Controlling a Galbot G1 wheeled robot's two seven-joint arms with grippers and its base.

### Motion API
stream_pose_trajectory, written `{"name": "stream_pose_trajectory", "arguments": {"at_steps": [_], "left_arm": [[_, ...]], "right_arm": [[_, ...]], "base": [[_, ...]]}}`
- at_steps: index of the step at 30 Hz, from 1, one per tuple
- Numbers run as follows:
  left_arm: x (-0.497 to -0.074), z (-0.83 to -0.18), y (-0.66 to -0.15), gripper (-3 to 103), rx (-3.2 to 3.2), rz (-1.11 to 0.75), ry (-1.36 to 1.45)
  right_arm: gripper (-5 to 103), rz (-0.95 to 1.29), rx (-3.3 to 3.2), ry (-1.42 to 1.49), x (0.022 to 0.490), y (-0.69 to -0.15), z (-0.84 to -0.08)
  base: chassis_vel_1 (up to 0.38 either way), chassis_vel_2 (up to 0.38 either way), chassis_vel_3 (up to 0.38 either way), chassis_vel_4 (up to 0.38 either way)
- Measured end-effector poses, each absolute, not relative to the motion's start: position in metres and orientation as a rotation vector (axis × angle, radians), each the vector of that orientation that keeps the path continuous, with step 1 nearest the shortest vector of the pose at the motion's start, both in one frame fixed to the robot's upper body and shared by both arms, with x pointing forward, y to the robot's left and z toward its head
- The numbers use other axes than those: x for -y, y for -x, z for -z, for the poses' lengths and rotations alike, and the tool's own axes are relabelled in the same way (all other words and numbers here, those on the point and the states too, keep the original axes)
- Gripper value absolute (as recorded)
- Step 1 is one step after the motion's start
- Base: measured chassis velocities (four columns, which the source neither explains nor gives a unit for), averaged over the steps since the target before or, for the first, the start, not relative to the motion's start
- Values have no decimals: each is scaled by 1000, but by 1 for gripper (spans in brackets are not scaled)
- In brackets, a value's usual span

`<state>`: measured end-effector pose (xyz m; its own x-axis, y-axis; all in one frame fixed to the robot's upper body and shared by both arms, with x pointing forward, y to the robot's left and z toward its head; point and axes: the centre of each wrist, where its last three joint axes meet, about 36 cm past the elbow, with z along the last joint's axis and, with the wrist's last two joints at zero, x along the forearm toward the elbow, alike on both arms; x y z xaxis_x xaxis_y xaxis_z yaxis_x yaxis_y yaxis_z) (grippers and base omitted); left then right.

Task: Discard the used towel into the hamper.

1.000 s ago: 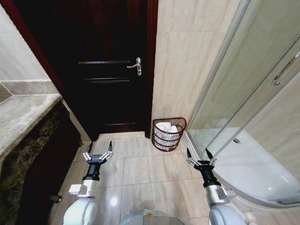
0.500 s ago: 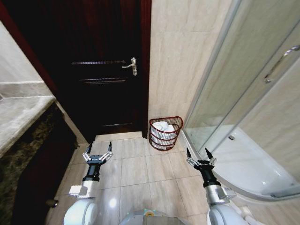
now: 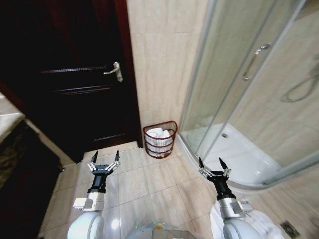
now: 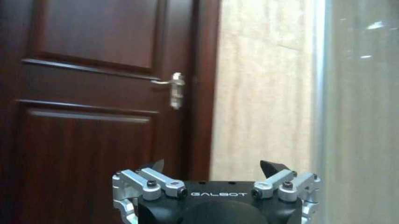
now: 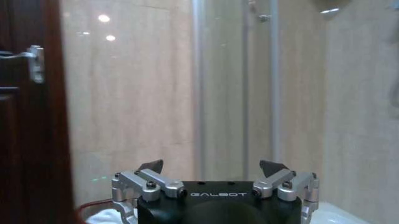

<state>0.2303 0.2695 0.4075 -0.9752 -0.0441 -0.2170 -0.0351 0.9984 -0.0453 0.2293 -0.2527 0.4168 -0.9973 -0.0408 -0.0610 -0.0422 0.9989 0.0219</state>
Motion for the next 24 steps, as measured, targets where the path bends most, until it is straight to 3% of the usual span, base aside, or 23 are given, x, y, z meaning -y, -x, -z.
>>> {"name": "stream_pose_trajectory", "arguments": {"at_steps": [24], "left_arm": [[-264, -404, -228, 100, -2944, 35, 71]], "right_arm": [[100, -40, -3064, 45, 251, -223, -420]], "base": [[-125, -125, -132, -124]]}}
